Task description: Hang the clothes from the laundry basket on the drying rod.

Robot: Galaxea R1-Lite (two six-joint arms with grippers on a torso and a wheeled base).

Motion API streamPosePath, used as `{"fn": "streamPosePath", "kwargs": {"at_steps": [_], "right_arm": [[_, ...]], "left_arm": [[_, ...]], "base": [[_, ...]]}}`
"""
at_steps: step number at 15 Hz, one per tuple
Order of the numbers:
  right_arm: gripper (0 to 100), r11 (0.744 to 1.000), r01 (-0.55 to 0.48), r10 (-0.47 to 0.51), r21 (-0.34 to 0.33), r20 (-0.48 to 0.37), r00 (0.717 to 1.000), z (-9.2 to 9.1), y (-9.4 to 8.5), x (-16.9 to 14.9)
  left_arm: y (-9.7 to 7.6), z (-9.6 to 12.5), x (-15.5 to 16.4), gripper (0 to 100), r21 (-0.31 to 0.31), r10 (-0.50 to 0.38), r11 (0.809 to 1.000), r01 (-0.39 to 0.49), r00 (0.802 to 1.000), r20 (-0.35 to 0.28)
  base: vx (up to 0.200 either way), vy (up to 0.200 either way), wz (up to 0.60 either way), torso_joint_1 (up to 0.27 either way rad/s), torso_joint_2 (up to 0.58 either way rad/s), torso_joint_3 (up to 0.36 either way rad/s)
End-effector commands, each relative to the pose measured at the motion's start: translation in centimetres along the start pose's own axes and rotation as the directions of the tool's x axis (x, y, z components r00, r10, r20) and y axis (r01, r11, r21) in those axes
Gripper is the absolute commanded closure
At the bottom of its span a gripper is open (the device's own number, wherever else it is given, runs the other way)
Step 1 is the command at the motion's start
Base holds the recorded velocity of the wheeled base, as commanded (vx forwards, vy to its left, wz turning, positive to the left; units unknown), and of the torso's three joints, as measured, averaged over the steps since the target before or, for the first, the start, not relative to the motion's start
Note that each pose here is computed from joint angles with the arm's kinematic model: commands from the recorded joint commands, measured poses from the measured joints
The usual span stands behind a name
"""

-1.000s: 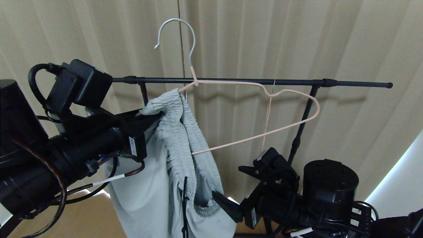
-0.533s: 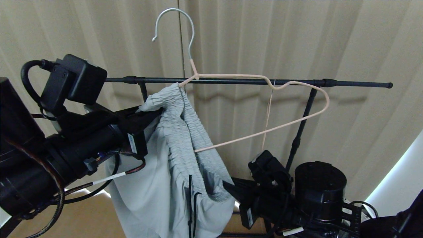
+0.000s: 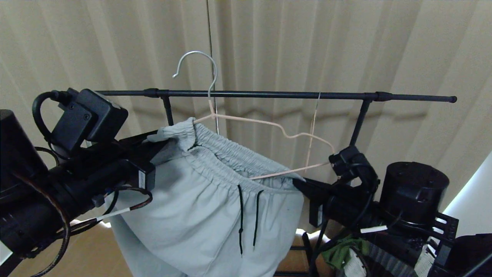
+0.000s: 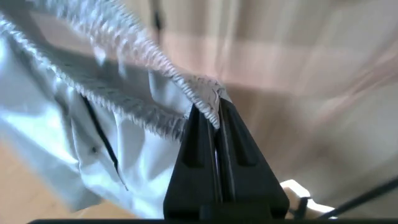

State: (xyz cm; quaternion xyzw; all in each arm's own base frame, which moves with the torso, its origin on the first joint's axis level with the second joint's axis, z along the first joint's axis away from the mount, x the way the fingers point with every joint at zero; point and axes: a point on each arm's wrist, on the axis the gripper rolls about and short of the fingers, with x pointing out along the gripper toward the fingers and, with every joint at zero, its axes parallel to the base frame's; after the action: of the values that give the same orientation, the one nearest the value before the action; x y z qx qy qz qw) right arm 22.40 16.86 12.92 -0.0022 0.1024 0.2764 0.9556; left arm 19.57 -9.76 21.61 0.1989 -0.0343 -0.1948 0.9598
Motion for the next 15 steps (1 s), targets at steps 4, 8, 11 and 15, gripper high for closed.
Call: {"fn": "streamPosePath", "kwargs": {"at_steps": [4, 8, 11, 15], "right_arm": [[100, 0.994, 0.109, -0.111, 0.027, 0.059, 0.992, 1.6, -3.2, -0.3], [100, 0.994, 0.107, -0.11, 0.029, 0.082, 0.991, 2.2, -3.3, -1.1], [100, 0.996, 0.085, -0.087, 0.021, 0.08, 0.993, 2.3, -2.6, -1.9], [100, 1.0, -0.013, 0.014, -0.016, 0.038, 0.999, 2.3, 0.0, -3.6]], "left_arm": [[1.2, -1.7, -0.4, 100, 0.098, 0.061, 0.994, -0.054, 0.996, -0.067], [1.7, -2.4, -0.4, 100, 0.152, 0.085, 0.986, -0.07, 0.992, -0.095], [1.7, -2.9, -0.4, 100, 0.181, 0.089, 0.981, -0.066, 0.989, -0.117], [1.7, -3.2, 0.0, 100, 0.177, 0.087, 0.982, -0.063, 0.987, -0.131]], "base": [[0.0, 0.0, 0.0, 0.0, 0.0, 0.0], [0.0, 0.0, 0.0, 0.0, 0.0, 0.0], [0.0, 0.0, 0.0, 0.0, 0.0, 0.0], [0.0, 0.0, 0.0, 0.0, 0.0, 0.0]]}}
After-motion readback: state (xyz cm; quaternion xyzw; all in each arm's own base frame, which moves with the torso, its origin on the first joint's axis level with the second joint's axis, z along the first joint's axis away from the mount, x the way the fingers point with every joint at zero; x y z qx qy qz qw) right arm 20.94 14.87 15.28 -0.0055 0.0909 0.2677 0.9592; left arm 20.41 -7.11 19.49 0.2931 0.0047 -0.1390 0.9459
